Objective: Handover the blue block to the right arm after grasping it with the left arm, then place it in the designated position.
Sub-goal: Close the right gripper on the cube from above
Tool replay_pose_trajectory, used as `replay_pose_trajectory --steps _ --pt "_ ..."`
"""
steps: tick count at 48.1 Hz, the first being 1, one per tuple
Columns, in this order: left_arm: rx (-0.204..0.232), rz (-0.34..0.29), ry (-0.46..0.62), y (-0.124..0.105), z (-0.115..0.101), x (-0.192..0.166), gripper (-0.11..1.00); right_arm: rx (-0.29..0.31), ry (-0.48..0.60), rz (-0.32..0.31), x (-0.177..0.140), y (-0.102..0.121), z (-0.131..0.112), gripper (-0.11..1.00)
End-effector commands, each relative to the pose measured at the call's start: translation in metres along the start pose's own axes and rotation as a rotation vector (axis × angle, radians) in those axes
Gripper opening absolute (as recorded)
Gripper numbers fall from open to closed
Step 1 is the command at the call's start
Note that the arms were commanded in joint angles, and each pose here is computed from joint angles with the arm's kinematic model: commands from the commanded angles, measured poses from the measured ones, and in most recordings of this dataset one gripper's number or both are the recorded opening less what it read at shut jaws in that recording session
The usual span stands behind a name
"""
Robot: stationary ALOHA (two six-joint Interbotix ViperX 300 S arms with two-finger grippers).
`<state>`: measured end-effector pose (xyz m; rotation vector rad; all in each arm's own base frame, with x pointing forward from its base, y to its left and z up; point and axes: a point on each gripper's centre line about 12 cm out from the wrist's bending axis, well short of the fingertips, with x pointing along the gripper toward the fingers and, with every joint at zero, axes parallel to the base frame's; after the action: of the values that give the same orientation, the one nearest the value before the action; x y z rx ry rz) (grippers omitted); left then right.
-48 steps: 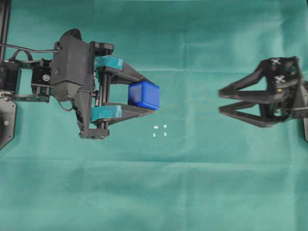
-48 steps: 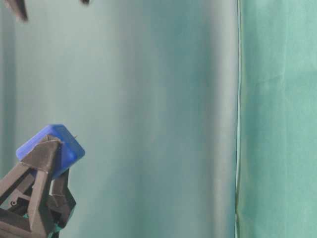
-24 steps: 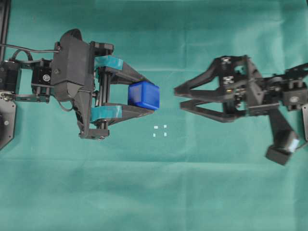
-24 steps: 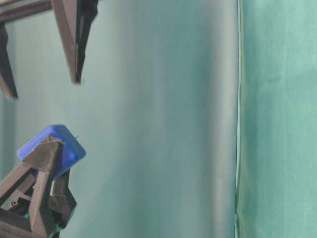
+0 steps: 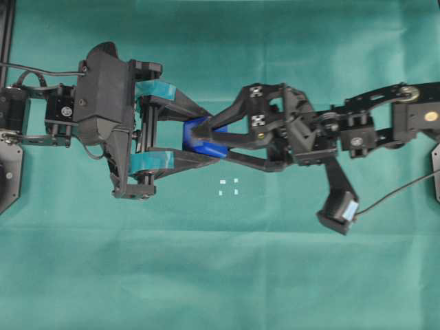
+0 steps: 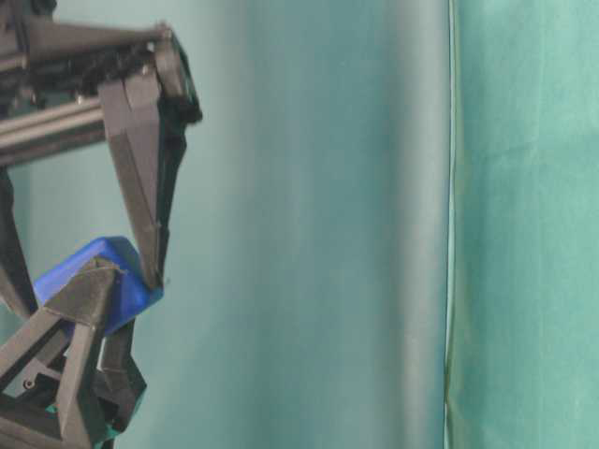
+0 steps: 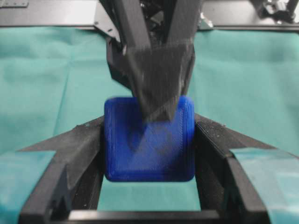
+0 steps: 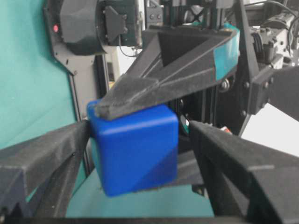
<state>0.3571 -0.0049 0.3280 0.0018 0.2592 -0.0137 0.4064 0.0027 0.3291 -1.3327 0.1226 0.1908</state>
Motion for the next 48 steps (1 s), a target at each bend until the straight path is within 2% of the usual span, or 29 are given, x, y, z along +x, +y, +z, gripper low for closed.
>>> replay_pose_trajectory --steps 1,16,20,23,27,29,48 --pt "-0.001 -0.002 -0.034 -0.0005 0.0108 -0.0055 0.47 -0.004 -0.014 -0.049 0.0009 -0.0195 0.0038 0.91" --pt "-0.001 -0.002 -0.032 -0.0005 0.0107 -0.0055 0.47 -0.005 -0.009 -0.046 0.0041 -0.0198 0.0030 0.91" --pt "-0.001 -0.002 -0.032 -0.0005 0.0107 -0.0055 0.47 -0.008 0.006 -0.041 0.0033 -0.0200 0.0015 0.87" --pt "-0.003 -0.002 -0.029 -0.0005 0.0103 -0.0055 0.47 -0.006 0.027 -0.032 0.0024 -0.0191 -0.0009 0.79" --pt "-0.001 -0.001 -0.020 -0.0005 0.0097 -0.0055 0.47 -0.001 0.048 -0.023 0.0014 -0.0189 -0.0031 0.58" --pt "-0.003 -0.002 -0.012 -0.0005 0.0088 -0.0055 0.46 -0.001 0.049 -0.024 0.0009 -0.0193 -0.0031 0.51" --pt "-0.003 -0.001 -0.003 -0.0005 0.0091 -0.0056 0.47 0.005 0.058 -0.020 0.0009 -0.0188 -0.0041 0.51"
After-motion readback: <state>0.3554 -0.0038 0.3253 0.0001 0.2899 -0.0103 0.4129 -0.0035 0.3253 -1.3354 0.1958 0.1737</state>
